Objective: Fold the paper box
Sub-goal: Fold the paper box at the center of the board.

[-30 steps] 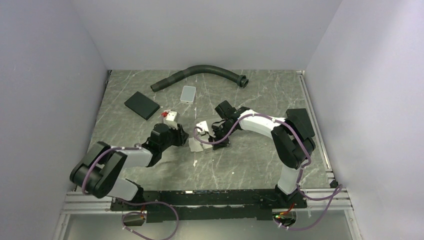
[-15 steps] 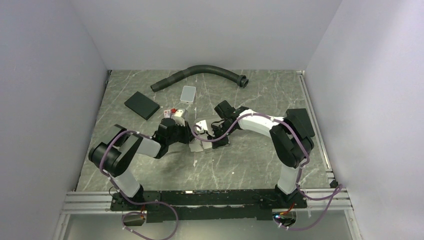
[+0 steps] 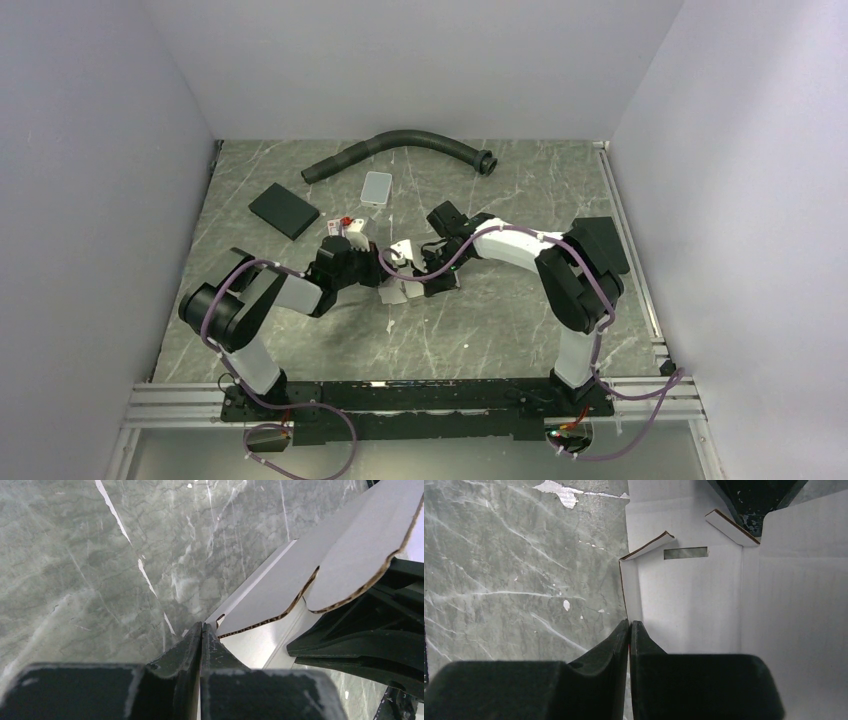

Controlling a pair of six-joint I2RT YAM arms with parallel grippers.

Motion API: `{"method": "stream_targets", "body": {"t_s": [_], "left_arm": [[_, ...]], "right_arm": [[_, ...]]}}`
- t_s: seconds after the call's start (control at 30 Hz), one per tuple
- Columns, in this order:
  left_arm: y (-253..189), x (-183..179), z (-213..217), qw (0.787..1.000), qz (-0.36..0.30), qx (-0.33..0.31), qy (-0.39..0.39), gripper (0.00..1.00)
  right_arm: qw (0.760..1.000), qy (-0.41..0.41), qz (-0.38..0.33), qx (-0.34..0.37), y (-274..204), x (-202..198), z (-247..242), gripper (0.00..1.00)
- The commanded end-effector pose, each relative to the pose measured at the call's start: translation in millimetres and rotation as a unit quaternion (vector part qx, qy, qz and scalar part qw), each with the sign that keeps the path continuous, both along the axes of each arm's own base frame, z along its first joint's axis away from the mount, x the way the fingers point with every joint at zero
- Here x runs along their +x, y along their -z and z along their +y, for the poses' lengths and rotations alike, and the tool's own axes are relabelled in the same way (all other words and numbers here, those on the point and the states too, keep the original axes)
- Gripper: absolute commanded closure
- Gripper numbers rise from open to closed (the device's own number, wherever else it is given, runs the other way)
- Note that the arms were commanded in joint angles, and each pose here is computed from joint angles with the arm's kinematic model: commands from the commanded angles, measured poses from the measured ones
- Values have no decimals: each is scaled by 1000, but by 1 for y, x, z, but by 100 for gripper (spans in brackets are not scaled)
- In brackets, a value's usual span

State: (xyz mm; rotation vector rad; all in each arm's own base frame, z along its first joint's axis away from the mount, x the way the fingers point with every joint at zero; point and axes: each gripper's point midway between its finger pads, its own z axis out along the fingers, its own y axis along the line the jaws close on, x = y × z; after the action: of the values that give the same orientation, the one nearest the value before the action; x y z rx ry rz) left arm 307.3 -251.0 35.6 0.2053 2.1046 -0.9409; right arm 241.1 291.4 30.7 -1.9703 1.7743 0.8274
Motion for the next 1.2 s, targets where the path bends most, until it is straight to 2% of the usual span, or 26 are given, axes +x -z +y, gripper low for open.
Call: {"method": "stream_targets", "body": {"t_s": [0.0, 0.3, 0.6, 0.87, 1.17], "left_arm": [[-7, -4, -4, 1000, 6, -24, 3, 92], [-4, -13, -3, 1000, 18, -19, 16, 92], [-3, -9, -11, 999, -5, -24, 41, 88], [-5, -2, -11, 996, -60, -5, 63, 83], [-11, 6, -7, 982, -164, 32, 87, 76]], "right_arm": [[1000, 7, -17, 9, -6, 13, 10, 92], [1000, 10, -15, 6, -5, 13, 10, 92], [1000, -3, -10, 10, -5, 8, 10, 92], [1000, -12, -5, 11, -4, 5, 9, 93], [1000, -17, -3, 11, -3, 3, 9, 93]]}}
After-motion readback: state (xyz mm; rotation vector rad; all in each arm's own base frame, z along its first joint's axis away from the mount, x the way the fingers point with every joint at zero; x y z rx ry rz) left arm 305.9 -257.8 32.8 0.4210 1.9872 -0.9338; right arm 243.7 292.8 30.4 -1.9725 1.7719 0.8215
